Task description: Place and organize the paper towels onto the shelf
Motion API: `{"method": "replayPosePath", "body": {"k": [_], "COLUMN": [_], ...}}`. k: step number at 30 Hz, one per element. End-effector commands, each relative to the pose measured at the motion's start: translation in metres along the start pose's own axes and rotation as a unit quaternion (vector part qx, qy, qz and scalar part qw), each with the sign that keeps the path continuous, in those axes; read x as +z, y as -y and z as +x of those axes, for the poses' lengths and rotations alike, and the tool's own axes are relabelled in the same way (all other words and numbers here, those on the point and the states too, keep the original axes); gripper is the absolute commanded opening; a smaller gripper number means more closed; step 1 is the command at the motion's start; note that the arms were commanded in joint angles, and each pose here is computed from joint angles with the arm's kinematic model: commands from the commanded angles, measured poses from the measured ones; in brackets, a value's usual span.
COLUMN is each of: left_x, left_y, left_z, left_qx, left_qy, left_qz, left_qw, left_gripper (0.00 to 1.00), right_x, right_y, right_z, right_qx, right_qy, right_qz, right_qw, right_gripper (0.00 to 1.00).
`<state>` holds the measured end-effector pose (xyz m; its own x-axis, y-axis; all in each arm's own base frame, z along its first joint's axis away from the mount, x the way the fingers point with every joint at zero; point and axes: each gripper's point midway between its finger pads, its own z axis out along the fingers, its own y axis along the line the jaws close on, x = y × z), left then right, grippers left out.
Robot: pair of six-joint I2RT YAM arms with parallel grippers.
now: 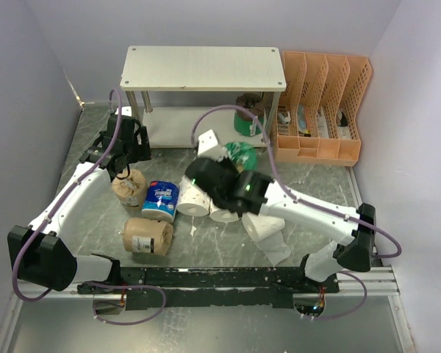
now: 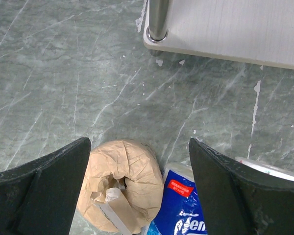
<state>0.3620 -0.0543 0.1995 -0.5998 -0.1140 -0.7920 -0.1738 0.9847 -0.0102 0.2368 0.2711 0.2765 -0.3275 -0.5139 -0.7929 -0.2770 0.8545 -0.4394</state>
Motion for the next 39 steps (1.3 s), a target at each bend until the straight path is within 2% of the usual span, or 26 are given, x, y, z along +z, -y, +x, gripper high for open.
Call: {"method": "replayPosePath", "body": {"k": [1,5,10,16,21,30,31,34,36,37,39], "left_x": [-0.002,-0.003,-0.002,-0.004,-0.004,0.003,0.004,0.006,0.006,0.006,0.006], "left_y": [0.001,0.001,0.003,0.0,-0.001,0.003,0.002,-0.002,-0.004,-0.005,-0.007], "left_z": [-0.013,-0.014,-0.014,-0.017,-0.017,-0.014,-0.014,-0.014,-0.016,-0.017,-0.018], "left_qx": [-0.004,-0.005,-0.005,-0.004,-0.003,-0.002,-0.002,-0.007,-0.01,-0.011,-0.014], "left_qy": [0.015,0.017,0.016,0.022,0.023,0.009,0.008,0.006,0.008,0.009,0.01], "left_qz": [0.006,0.006,0.009,0.004,0.003,0.007,0.006,0.003,0.003,0.003,0.004], "left_qw": [1.0,1.0,1.0,1.0,1.0,1.0,1.0,1.0,1.0,1.0,1.0], "left_gripper": [0.93,0.93,0.93,0.93,0.92,0.92,0.91,0.92,0.94,0.94,0.96], "right_x": [0.049,0.102,0.161,0.225,0.258,0.291,0.293,0.288,0.276,0.272,0.258], "right_y": [0.056,0.075,0.077,0.06,0.048,0.053,0.052,0.051,0.052,0.052,0.057], "right_z": [-0.054,-0.072,-0.093,-0.096,-0.091,-0.088,-0.088,-0.086,-0.09,-0.09,-0.096], "right_qx": [0.022,0.012,-0.014,-0.045,-0.062,-0.043,-0.041,-0.026,0.002,0.01,0.029], "right_qy": [0.075,0.086,0.103,0.097,0.111,0.138,0.135,0.134,0.147,0.15,0.162], "right_qz": [0.035,0.058,0.08,0.084,0.091,0.1,0.099,0.093,0.076,0.069,0.06], "right_qw": [0.996,0.994,0.991,0.991,0.988,0.985,0.985,0.986,0.986,0.986,0.985], "right_gripper": [0.0,0.0,0.0,0.0,0.0,0.0,0.05,0.41,0.58,0.65,0.68]}}
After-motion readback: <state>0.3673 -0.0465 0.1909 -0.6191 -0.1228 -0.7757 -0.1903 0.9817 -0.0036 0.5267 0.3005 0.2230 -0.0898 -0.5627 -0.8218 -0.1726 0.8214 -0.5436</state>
